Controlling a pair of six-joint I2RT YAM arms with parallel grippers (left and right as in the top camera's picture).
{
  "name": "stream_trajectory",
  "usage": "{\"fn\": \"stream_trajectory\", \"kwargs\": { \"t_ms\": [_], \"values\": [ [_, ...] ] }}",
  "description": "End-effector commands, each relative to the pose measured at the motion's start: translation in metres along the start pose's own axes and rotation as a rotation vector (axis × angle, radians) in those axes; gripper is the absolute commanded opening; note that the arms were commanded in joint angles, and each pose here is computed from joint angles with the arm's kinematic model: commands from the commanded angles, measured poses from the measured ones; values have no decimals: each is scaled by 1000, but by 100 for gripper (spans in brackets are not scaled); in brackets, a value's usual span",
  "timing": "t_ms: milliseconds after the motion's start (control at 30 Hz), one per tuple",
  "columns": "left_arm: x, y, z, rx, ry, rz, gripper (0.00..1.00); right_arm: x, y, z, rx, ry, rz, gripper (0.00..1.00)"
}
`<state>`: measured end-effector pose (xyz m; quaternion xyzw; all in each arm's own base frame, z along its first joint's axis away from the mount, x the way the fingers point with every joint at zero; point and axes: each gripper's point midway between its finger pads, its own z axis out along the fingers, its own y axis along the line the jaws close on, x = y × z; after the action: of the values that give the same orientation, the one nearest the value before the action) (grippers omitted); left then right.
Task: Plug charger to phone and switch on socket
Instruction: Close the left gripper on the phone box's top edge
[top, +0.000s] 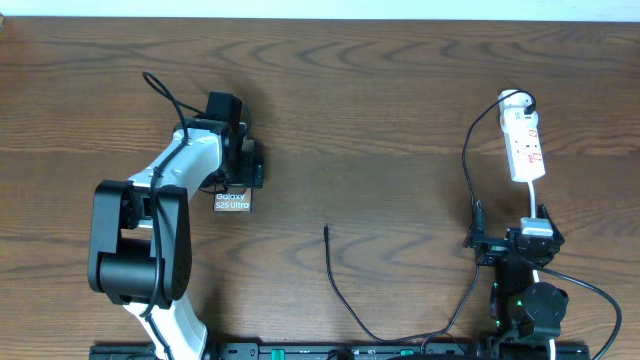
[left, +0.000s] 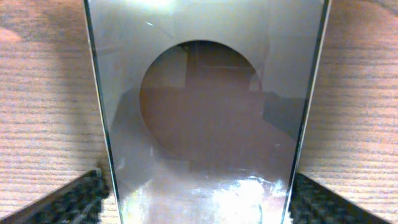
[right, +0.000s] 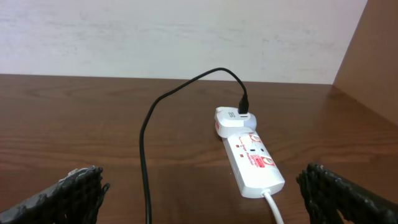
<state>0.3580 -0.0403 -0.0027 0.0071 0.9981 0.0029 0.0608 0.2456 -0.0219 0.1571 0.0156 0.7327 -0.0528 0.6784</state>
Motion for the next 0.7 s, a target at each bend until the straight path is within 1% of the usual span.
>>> {"fn": "stream_trajectory", "kwargs": {
  "t_ms": [0,200,300,400,667],
  "values": [
    [7,4,9,-20,35,21,84,0,2,0,-8,-2,15,100],
    [7,4,9,-20,36,21,83,0,2,0,-8,-2,15,99],
    [7,4,9,-20,36,21,77,0,2,0,-8,-2,15,99],
    [7,4,9,-20,36,21,77,0,2,0,-8,-2,15,99],
    [7,4,9,-20,36,21,65,0,2,0,-8,-2,15,99]
  ]
}}
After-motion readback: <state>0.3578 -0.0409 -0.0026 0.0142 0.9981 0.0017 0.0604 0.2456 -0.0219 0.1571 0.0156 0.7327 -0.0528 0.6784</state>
